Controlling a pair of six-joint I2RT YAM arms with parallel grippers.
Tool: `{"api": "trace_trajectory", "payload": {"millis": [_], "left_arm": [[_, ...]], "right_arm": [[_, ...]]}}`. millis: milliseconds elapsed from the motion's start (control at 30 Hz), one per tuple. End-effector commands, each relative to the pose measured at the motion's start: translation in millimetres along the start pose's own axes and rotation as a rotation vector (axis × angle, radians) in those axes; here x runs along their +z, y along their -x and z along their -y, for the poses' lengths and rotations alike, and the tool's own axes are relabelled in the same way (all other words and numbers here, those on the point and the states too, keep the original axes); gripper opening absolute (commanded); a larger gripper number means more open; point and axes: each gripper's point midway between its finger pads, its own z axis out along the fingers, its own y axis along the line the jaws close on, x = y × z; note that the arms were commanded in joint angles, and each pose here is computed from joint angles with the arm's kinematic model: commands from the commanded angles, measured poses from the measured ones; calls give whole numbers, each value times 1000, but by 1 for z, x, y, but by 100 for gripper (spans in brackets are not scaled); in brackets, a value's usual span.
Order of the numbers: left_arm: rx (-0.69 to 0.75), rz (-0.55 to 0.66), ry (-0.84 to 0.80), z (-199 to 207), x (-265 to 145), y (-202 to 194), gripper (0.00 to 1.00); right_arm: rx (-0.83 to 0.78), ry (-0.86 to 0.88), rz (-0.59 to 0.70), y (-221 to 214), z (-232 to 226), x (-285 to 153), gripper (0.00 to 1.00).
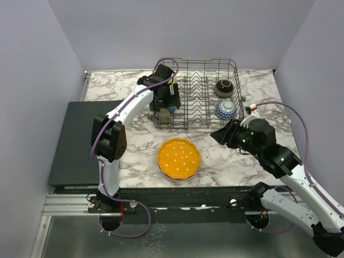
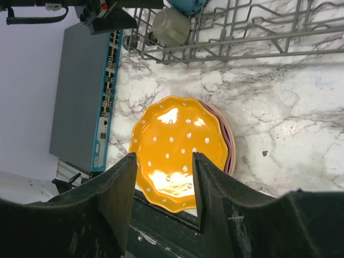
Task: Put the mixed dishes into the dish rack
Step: Turn the cup upside down in the dish rack, then move the dish rack to the center of the board.
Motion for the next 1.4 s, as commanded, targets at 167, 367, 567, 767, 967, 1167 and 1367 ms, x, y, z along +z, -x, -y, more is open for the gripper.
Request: {"api": "trace_trajectory", "payload": {"millis": [167, 367, 567, 767, 967, 1167, 1367], "left_arm": [[57, 17, -150, 23, -53, -6, 99], [79, 53, -208, 25, -77, -12, 99], [104, 39, -264, 25, -91, -29, 99], [115, 47, -357, 28, -114, -47, 99], [136, 86, -444, 28, -142, -64, 99], [158, 101, -456, 14, -149, -85, 99], [180, 108, -446, -3, -148, -106, 99]], "right_arm": [[-103, -172, 22, 23, 17, 1, 52], [-154, -263, 10, 36, 22, 8, 52], [-202, -348, 66, 60, 27, 9, 52], [-269, -457, 68, 72, 40, 23, 51], [-285, -523, 50, 87, 57, 37, 48], [-230, -565, 28, 107, 89, 48, 46], [-189, -661, 12, 121, 129, 57, 43]]}}
